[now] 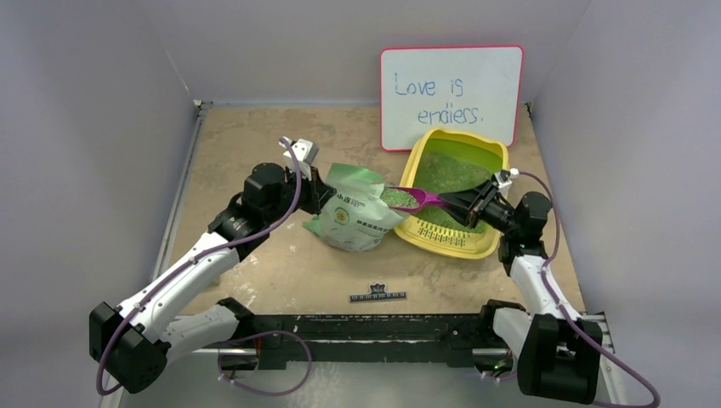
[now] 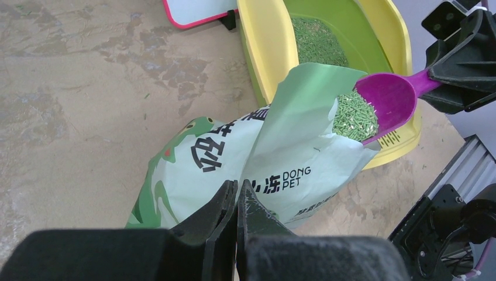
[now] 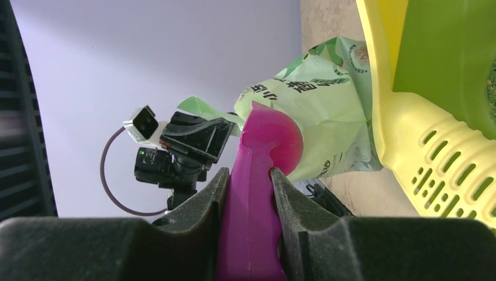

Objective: Fill the litter box with clean litter
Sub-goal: 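Scoop the cat litter from the cat litter bag, then pour the cat litter into the litter box.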

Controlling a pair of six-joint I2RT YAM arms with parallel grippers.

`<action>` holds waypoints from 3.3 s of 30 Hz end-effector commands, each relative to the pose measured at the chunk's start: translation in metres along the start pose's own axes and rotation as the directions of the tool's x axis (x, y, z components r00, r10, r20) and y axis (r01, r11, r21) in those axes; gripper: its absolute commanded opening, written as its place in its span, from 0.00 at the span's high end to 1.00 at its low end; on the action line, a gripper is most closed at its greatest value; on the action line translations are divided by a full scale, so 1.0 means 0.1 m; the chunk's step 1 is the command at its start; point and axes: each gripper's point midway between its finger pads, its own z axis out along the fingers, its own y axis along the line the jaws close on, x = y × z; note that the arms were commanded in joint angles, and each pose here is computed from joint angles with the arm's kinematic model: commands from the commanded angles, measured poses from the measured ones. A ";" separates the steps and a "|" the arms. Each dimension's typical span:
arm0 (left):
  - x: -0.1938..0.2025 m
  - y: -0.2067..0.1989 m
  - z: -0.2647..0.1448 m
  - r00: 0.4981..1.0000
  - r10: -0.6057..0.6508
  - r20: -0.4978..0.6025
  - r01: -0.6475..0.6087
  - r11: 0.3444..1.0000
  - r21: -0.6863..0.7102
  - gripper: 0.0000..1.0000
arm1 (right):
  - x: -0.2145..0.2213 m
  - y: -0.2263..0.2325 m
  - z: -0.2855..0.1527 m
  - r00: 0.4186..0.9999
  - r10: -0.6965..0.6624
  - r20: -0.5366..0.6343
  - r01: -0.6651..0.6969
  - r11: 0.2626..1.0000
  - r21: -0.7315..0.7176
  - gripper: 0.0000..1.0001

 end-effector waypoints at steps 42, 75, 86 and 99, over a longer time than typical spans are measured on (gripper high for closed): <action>-0.37 -0.13 0.00 0.994 0.016 0.109 -0.020 0.999 0.040 1.00 | -0.28 0.37 -0.59 0.995 -0.050 0.090 0.055 0.997 -0.049 1.00; -0.38 -0.10 -0.13 0.991 0.094 0.095 -0.096 0.995 0.019 1.00 | -1.63 0.27 -0.88 0.919 -0.192 0.345 0.144 0.977 0.158 1.00; -0.36 -0.08 -0.19 0.990 0.106 0.094 -0.108 0.994 0.009 1.00 | -1.95 0.36 -0.98 0.861 -0.303 0.410 0.191 0.937 0.291 1.00; -0.37 -0.09 -0.19 0.989 0.104 0.103 -0.106 0.994 0.010 1.00 | -2.26 0.50 -1.07 0.796 -0.439 0.417 0.243 0.862 0.444 1.00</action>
